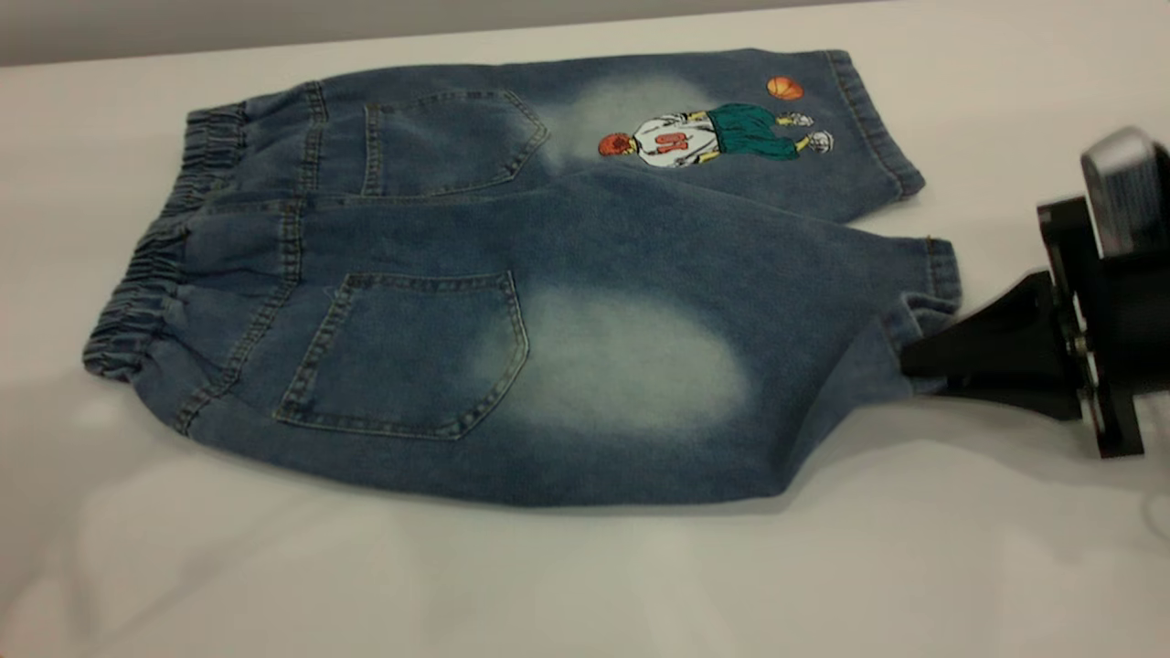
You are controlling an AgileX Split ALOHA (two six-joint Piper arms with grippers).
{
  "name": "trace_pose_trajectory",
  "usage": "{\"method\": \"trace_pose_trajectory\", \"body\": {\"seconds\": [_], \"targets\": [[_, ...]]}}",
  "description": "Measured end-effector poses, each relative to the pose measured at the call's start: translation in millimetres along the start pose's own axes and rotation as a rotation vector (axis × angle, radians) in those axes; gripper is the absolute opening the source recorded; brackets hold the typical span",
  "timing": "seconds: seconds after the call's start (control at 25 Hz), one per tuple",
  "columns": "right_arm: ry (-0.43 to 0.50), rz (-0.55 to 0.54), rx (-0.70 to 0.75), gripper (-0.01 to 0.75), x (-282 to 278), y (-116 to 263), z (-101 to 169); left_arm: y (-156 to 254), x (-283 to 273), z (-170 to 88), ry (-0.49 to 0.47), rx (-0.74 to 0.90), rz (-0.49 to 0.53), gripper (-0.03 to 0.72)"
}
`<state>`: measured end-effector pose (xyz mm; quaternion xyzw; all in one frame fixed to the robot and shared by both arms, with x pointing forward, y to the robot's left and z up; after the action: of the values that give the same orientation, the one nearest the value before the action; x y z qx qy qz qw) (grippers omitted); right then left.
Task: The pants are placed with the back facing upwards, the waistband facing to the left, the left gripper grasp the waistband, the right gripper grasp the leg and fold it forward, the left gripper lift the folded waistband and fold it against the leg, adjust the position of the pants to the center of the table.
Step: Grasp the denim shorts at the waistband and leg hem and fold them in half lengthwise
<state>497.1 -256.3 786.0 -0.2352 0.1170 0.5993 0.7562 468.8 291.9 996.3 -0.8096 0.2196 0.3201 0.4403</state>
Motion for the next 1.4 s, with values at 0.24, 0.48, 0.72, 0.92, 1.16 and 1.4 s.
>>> {"method": "trace_pose_trajectory", "body": {"seconds": [0.24,0.48,0.72,0.92,1.16,1.4], "targets": [[0.064,-0.002,-0.146,0.017,-15,-14,21,7,32,8,-0.056,-0.009,0.068,0.47],[0.122,0.001,-0.234,0.017,-24,-21,32,20,63,19,-0.124,-0.019,0.166,0.47],[0.136,0.007,-0.234,0.017,-24,-20,30,32,95,32,-0.173,-0.023,0.201,0.47],[0.136,0.007,-0.234,0.017,-24,-20,30,47,121,45,-0.222,-0.024,0.248,0.47],[0.136,0.005,-0.233,0.017,-24,-21,30,56,139,55,-0.243,-0.019,0.241,0.47],[0.136,0.004,-0.232,0.017,-24,-21,30,53,143,55,-0.232,-0.012,0.201,0.47]]}}
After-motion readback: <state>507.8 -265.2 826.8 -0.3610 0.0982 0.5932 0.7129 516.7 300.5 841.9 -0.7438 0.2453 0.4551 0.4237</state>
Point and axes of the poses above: a point on each arm's last joint axis where the gripper is mounted, x pointing out along that axis toward the gripper, z along the wrist's bending axis when the last joint is at zero, y = z × x, the point moved 1 cm from there along x, pointing out along that axis toward the gripper, and after that the axes turned 15 degrees about -x, right-handed, at the moved point
